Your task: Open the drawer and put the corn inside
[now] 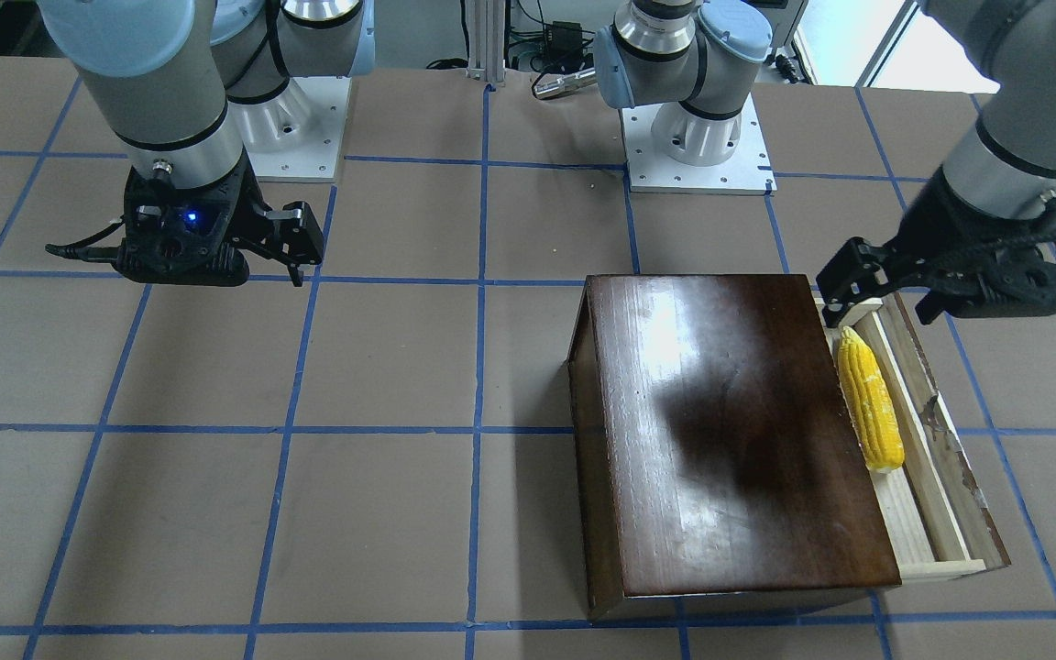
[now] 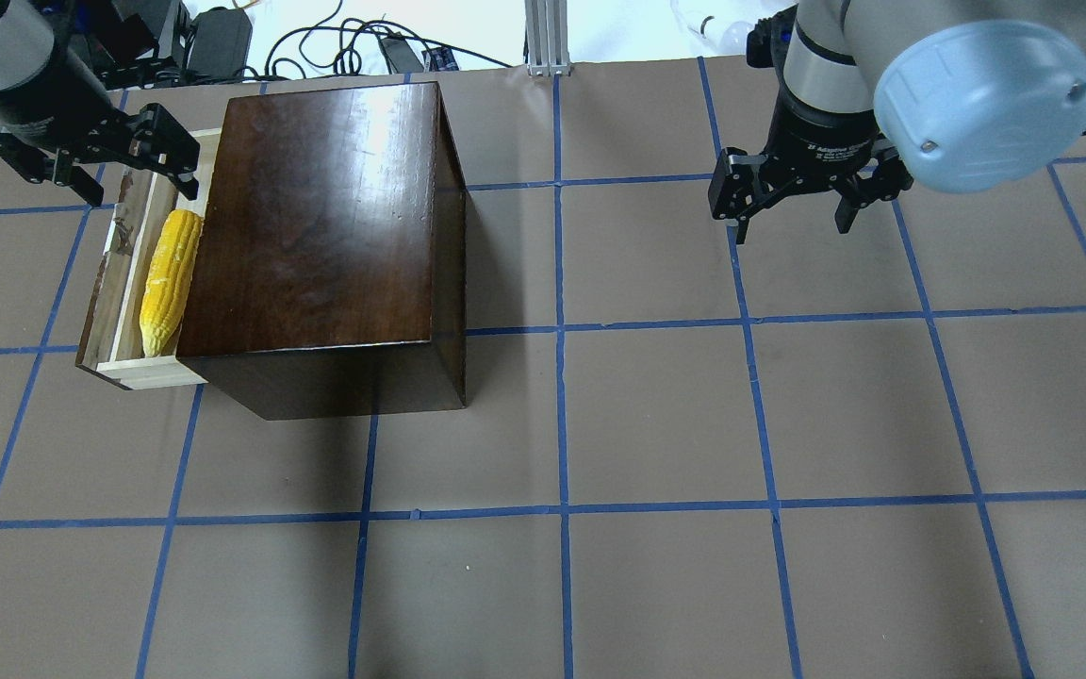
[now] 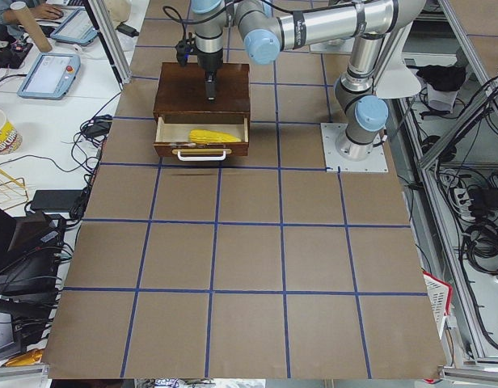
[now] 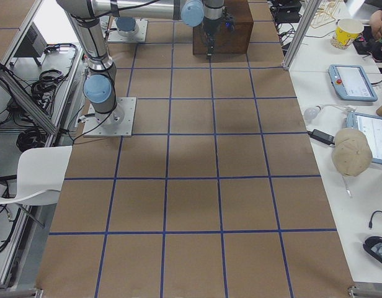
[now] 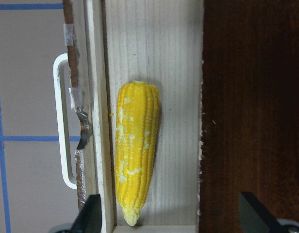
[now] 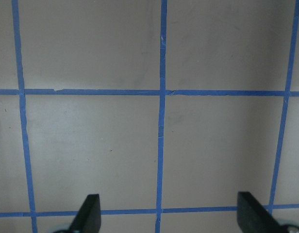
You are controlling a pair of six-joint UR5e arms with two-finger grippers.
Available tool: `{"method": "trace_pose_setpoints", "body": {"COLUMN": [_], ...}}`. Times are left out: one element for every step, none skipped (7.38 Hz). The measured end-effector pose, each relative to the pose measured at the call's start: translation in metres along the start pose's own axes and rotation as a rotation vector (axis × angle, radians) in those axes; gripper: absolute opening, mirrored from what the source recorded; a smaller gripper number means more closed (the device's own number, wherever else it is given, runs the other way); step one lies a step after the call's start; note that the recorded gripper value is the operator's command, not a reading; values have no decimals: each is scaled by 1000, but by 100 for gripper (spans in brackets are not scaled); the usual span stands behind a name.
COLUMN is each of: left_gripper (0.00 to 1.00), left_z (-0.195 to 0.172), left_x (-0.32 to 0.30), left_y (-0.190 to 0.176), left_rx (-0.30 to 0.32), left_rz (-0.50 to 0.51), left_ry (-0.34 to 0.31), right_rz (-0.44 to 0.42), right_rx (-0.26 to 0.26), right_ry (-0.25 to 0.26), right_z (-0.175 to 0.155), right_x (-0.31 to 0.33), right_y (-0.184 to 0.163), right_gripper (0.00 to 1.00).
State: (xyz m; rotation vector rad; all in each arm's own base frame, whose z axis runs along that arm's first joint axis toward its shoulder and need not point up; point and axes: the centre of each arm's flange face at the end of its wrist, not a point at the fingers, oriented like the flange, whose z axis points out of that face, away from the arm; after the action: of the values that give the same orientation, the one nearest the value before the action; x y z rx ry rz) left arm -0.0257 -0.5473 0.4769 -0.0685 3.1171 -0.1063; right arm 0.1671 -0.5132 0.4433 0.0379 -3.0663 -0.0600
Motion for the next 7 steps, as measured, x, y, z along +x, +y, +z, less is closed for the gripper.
{"method": "trace_pose_setpoints", "body": {"left_gripper": [100, 100, 100, 100, 100, 100, 100], "left_z": [-13, -24, -32, -37, -42, -45, -45], "left_x": [35, 68, 92, 106, 112, 114, 115], "left_y": [13, 30, 46, 57, 63, 66, 67], "left_rx": [12, 9, -6, -19, -20, -18, -19], "left_rz": [16, 51, 77, 92, 99, 101, 102], "left_ry": [3, 5, 7, 10, 13, 15, 15], "right_rz": [0, 0, 0, 0, 0, 0, 0], "right_rx": [0, 0, 0, 0, 0, 0, 0], "right_ry": [-1, -2, -2, -1, -1, 0, 0], "right_z": [0, 0, 0, 0, 0, 0, 0], "right_x": [0, 0, 0, 0, 0, 0, 0], "right_y": [0, 0, 0, 0, 0, 0, 0], "right_gripper": [100, 100, 100, 100, 100, 100, 100]}}
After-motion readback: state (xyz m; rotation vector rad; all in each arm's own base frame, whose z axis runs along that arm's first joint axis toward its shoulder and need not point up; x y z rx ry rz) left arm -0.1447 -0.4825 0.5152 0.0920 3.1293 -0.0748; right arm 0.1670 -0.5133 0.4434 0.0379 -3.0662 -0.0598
